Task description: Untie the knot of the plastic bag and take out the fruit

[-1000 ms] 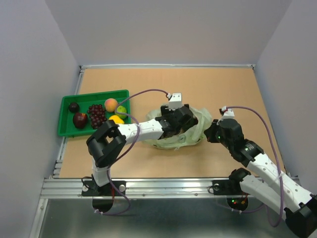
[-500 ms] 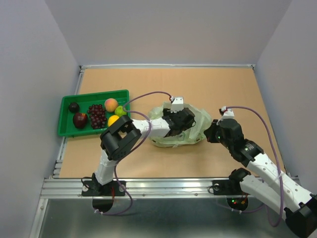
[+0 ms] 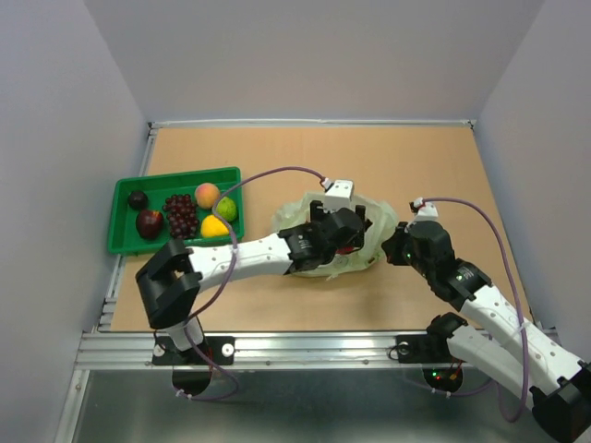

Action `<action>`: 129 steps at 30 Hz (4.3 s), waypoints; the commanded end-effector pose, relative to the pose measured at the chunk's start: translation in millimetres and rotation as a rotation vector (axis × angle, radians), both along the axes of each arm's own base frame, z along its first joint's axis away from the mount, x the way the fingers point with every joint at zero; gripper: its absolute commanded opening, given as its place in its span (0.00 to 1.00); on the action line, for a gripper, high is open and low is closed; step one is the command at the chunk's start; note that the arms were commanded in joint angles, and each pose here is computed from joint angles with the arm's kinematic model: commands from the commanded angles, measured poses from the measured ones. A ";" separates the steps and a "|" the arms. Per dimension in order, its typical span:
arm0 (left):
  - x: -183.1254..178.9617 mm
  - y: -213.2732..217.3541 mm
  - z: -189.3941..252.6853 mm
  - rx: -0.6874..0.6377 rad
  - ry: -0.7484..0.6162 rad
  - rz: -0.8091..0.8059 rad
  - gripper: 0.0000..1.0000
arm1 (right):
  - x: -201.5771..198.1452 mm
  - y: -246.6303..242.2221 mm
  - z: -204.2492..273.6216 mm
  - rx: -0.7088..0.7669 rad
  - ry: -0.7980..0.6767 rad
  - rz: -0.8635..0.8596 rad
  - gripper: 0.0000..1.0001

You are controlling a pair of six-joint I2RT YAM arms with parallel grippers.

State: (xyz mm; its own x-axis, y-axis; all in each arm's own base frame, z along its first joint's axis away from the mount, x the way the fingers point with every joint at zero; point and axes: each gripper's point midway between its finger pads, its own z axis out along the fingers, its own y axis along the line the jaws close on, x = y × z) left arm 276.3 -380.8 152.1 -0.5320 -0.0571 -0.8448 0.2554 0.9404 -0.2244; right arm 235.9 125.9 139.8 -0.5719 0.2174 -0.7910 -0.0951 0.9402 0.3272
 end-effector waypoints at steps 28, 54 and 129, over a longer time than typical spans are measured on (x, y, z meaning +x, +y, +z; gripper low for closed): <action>130.7 455.0 65.8 -0.262 -0.073 0.902 0.28 | 1.4 2.7 7.9 0.005 -0.036 0.020 0.00; 138.1 476.5 85.3 -0.033 -0.111 0.954 0.99 | 1.7 5.3 13.6 0.008 -0.048 0.038 0.01; -74.4 133.8 -61.4 -0.045 0.000 0.439 0.99 | -0.5 13.4 5.7 0.017 -0.019 0.078 0.01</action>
